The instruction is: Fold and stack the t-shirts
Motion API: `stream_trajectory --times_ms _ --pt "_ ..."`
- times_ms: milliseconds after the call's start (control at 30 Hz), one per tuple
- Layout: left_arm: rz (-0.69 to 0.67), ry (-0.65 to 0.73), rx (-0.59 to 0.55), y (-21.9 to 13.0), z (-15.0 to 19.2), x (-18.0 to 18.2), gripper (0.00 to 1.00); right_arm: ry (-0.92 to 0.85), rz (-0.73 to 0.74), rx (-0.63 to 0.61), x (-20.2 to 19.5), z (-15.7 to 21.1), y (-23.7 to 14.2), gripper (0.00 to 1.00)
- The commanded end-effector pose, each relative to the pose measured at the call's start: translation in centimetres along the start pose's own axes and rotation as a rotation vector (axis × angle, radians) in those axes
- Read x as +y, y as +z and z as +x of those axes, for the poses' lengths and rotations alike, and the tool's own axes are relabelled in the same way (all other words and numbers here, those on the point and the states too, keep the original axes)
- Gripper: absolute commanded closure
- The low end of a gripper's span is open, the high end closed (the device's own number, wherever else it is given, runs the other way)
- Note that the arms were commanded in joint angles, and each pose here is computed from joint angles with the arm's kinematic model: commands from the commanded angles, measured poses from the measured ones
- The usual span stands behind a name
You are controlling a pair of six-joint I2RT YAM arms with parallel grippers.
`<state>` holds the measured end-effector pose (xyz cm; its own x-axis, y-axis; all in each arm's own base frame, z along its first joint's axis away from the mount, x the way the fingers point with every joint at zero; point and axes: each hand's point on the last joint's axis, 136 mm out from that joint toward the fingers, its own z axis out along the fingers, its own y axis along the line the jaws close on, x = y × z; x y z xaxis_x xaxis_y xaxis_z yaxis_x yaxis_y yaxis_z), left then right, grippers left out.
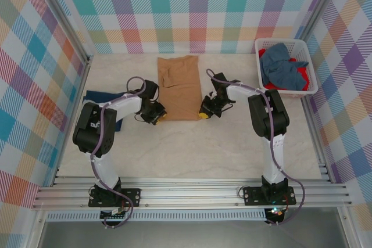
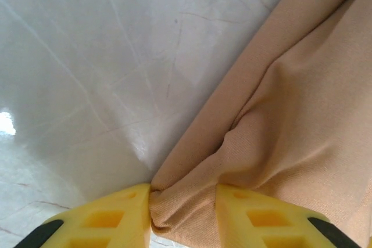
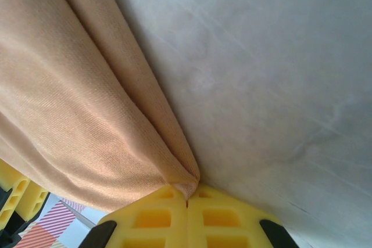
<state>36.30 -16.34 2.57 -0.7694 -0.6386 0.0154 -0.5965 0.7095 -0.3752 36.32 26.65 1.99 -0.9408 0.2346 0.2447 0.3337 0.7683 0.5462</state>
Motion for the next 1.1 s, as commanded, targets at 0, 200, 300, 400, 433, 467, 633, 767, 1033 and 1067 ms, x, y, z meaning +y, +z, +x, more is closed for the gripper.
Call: stream_trajectory --times_ms 0,200,300,400,433,467,633,767,1033,1067 --pt "0.015 0.055 -0.042 0.2 -0.9 -0.9 0.66 0.022 0.037 0.005 -0.4 0.7 -0.4 1.00" --pt "-0.013 0.090 -0.024 1.7 -1.5 -1.3 0.78 0.020 0.041 0.015 -0.4 0.7 -0.3 1.00" --pt "-0.034 0.120 -0.054 1.7 -2.2 -1.3 0.87 0.021 0.041 0.019 -0.5 0.8 -0.2 1.00" --pt "-0.026 0.151 -0.089 0.9 -2.9 -2.0 0.94 0.014 0.032 0.016 -0.2 0.8 -0.3 1.00" --pt "-0.020 0.162 -0.098 0.5 -3.0 -2.3 0.95 0.011 0.032 0.015 -0.1 0.8 -0.4 1.00" --pt "-0.008 0.173 -0.107 0.1 -3.1 -2.7 0.97 0.006 0.032 0.012 0.0 0.8 -0.6 1.00" --pt "0.011 0.230 -0.101 -1.8 -2.0 -3.6 1.00 -0.025 0.034 -0.031 0.6 0.9 -2.1 1.00" --pt "0.028 0.259 -0.054 -3.1 0.4 -2.9 1.00 -0.055 0.040 -0.068 0.7 1.4 -3.5 1.00" --pt "0.046 0.320 0.070 -5.6 7.2 0.2 1.00 -0.073 0.068 -0.012 -1.9 6.5 -5.0 1.00" --pt "0.048 0.339 0.087 -6.1 8.4 0.7 1.00 -0.077 0.074 0.002 -2.4 7.7 -5.3 1.00"
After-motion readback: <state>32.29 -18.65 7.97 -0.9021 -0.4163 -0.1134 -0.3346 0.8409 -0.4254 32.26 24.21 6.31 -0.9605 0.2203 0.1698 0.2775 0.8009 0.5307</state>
